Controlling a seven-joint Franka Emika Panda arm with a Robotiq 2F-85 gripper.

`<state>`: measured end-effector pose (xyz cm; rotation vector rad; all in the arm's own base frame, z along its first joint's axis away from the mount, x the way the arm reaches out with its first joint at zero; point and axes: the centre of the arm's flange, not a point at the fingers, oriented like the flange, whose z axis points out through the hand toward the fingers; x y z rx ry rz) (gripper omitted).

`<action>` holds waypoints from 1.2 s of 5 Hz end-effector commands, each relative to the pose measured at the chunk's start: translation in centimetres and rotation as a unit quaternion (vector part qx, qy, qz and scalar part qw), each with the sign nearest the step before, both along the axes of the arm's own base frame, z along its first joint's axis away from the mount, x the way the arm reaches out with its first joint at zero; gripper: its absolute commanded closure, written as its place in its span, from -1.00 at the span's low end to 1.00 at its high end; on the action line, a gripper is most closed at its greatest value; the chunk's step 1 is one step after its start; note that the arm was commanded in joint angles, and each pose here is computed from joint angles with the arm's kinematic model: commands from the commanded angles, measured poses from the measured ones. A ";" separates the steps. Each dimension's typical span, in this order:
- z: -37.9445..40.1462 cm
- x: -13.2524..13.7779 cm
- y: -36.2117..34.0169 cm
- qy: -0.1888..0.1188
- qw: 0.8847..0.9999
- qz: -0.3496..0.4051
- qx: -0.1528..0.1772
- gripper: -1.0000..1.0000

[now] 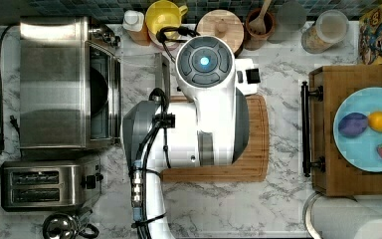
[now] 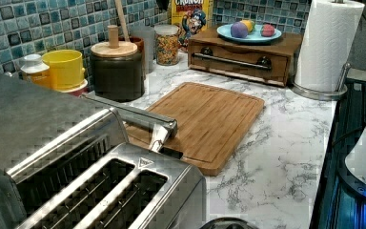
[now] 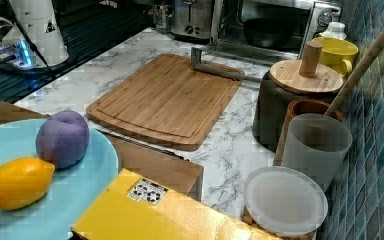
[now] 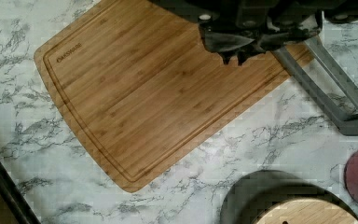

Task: Close the oven.

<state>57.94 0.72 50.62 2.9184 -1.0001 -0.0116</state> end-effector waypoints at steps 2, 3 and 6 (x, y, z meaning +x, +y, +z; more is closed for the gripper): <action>-2.8 -3.4 -0.5 -0.048 0.990 0.123 0.052 1.00; -5.6 -4.1 -3.3 -0.056 0.970 0.196 0.131 1.00; -12.6 -1.6 -6.8 -0.151 0.909 0.269 0.281 1.00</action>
